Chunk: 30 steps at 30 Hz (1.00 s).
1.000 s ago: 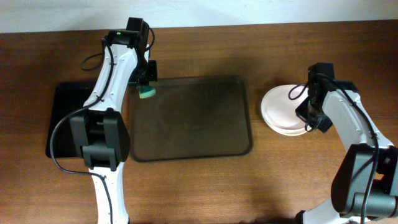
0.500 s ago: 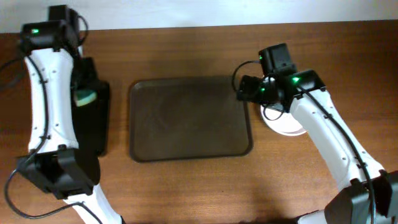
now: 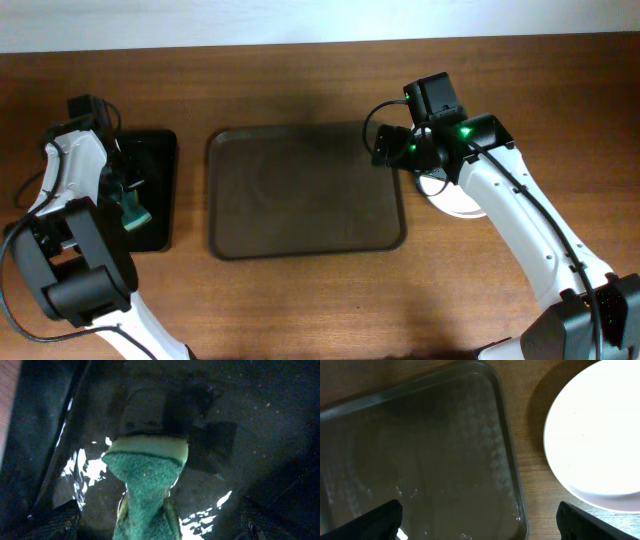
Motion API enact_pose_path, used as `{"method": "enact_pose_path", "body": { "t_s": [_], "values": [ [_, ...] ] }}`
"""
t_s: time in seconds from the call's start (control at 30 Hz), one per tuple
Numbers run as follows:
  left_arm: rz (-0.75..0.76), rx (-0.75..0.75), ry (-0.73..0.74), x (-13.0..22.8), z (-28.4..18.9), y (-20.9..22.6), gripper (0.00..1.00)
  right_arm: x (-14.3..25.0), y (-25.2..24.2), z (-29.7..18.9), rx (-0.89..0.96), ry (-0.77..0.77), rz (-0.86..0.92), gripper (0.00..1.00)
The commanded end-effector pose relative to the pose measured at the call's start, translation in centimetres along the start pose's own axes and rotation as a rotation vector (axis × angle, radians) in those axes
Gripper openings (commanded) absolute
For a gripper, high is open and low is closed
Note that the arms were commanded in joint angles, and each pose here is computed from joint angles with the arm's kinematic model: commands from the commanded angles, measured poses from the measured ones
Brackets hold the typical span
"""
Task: Clean dirty plates on tray and stack at the side
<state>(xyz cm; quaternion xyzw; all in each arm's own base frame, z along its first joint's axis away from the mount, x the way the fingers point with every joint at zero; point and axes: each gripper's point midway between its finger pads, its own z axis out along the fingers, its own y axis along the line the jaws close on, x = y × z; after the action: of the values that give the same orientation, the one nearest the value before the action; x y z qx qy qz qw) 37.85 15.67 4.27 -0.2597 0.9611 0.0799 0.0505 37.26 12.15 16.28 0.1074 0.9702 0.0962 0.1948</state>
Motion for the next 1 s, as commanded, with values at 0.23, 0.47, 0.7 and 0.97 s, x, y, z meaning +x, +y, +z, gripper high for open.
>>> {"method": "enact_pose_path", "body": {
  "t_s": [0.23, 0.47, 0.7, 0.97],
  "values": [
    [0.282, 0.198, -0.451, -0.7, -17.7, -11.6, 0.99, -3.8, -8.1, -20.9, 0.214, -0.365, -0.031, 0.98],
    [0.286, 0.199, -0.45, -0.6, -17.8, -11.7, 0.99, 1.1, -10.3, -31.2, 0.136, -0.635, 0.033, 0.98],
    [0.286, 0.199, -0.45, -0.6, -17.8, -11.7, 0.99, -1.8, -7.9, -30.2, 0.024, -0.877, -0.128, 0.98],
    [0.286, 0.199, -0.45, -0.6, -17.8, -11.7, 0.99, 7.0, -11.4, -12.5, -0.153, -1.119, -0.172, 0.98]
  ]
}}
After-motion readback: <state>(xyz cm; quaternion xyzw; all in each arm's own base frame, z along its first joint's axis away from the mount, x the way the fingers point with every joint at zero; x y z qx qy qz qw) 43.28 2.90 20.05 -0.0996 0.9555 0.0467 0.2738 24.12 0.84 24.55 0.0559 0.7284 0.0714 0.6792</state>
